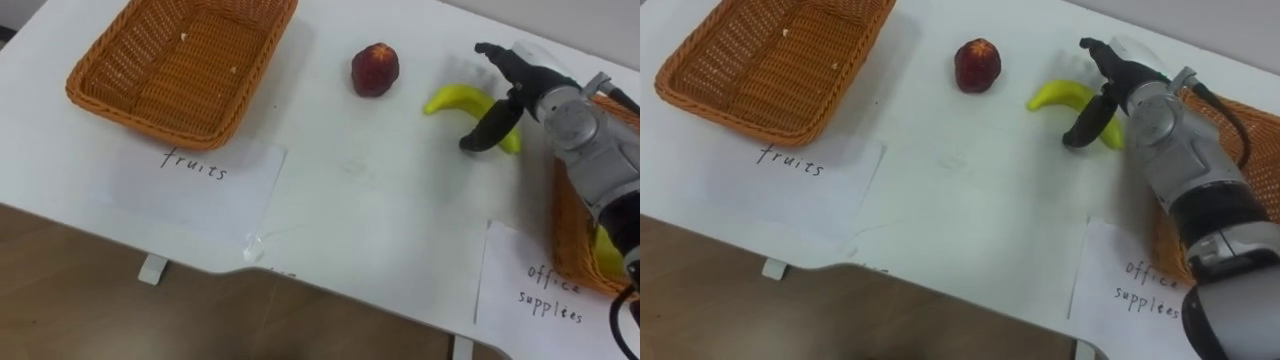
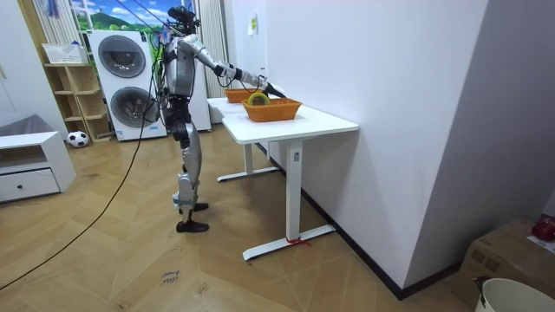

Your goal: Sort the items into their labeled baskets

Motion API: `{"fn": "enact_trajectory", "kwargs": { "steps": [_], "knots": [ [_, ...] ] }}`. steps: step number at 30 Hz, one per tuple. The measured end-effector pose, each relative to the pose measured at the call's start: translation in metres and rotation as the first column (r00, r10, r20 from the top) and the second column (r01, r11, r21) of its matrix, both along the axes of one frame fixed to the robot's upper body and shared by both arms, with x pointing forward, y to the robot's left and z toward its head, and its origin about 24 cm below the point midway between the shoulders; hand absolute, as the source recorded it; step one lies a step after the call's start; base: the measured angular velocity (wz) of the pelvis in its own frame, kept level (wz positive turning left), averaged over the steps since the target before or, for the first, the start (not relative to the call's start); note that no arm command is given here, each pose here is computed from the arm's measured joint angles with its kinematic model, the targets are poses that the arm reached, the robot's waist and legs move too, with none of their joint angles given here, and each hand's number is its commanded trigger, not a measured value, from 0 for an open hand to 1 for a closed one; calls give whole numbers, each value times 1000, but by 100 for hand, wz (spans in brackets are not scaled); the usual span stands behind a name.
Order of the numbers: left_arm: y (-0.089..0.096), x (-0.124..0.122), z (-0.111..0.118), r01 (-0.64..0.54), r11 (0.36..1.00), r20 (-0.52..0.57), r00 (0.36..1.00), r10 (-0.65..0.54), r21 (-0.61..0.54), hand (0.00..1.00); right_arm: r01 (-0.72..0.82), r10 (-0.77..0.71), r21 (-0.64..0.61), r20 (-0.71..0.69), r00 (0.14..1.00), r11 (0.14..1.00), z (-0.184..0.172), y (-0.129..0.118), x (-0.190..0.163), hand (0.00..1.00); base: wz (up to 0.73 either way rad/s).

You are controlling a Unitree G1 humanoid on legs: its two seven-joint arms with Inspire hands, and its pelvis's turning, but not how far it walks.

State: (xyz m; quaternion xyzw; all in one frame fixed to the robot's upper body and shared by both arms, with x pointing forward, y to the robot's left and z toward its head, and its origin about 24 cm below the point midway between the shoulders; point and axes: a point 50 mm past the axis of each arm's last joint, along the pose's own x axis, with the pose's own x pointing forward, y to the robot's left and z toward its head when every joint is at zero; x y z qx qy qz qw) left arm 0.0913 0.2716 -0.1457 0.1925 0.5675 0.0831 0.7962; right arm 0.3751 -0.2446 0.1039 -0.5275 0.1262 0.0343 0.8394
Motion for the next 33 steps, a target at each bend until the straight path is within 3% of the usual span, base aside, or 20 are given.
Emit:
{"fn": "enact_trajectory", "kwargs": {
  "steps": [13,33],
  "knots": [
    [-2,-1,-1,16,1000,-10,1000,-16,-5,0,42,-42,4,-46,998,999,-6,-10,0,0,0],
    [5,2,2,30,1000,6,1000,-30,7,0,-4,8,37,-110,994,999,-10,-7,-2,0,0]
  ]
}}
